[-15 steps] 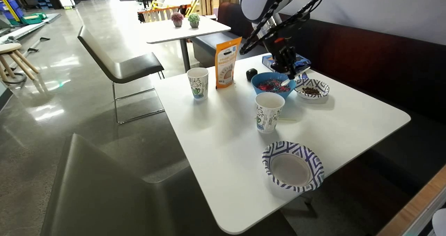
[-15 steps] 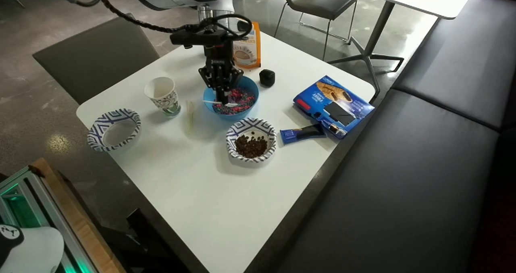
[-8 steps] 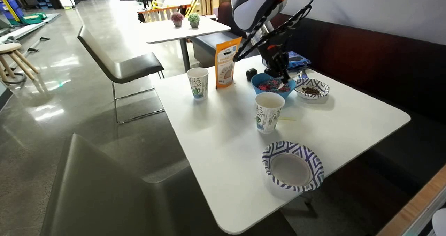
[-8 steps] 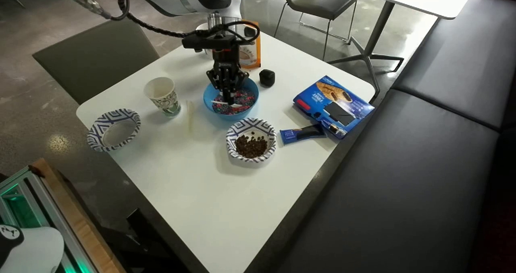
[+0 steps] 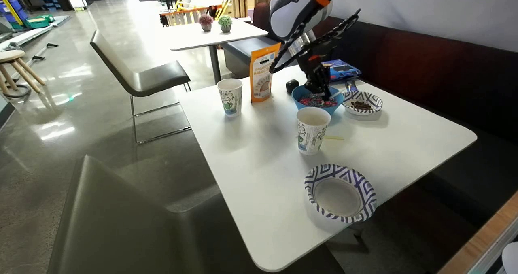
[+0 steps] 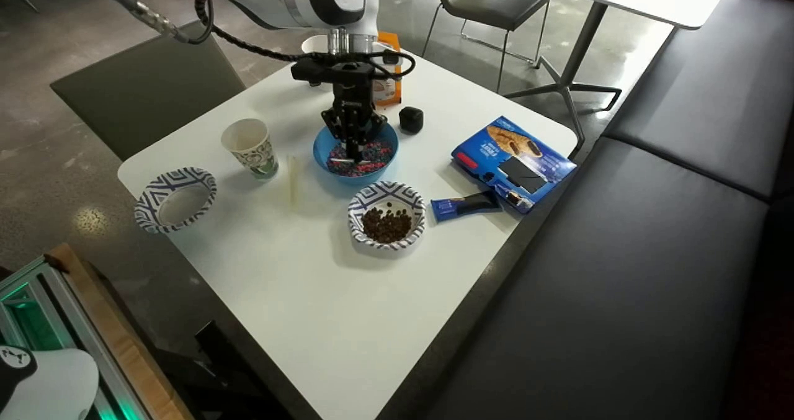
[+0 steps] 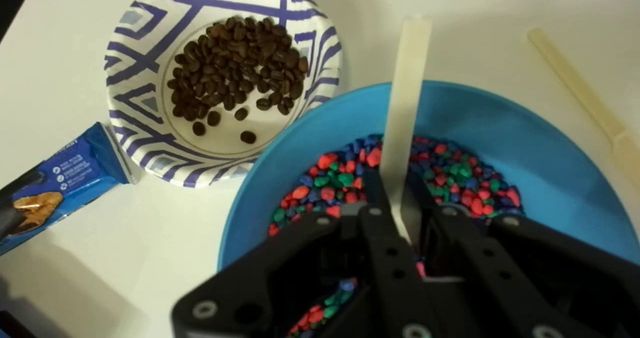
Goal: Put some of the contents of the blue bowl into the paper cup next to the orange packet using the plastic spoon
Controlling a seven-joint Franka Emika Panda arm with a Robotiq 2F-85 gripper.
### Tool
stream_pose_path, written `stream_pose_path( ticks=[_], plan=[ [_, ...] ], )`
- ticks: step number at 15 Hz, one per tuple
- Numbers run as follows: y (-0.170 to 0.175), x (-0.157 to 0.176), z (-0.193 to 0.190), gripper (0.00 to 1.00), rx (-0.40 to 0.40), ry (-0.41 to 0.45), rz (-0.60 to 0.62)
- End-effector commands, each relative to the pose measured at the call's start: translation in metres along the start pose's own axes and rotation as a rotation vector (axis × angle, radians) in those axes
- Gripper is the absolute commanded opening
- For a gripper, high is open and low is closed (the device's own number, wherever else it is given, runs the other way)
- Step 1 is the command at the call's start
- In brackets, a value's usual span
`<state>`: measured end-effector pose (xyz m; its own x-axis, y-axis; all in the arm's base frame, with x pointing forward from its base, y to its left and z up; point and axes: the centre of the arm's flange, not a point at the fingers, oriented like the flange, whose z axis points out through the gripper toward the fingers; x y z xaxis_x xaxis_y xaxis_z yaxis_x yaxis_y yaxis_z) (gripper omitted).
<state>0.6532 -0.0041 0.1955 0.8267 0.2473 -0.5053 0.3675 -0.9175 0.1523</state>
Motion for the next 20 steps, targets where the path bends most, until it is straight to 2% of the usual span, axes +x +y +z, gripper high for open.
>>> stream_pose_path(
  ticks=[1,12,20],
  plan=[
    [0.012,-0.006,0.022,0.04,0.080,0.057,-0.102],
    [0.040,-0.022,0.028,0.04,0.217,0.258,-0.385],
    [0.050,-0.041,0.036,0.04,0.268,0.386,-0.488]
  ],
)
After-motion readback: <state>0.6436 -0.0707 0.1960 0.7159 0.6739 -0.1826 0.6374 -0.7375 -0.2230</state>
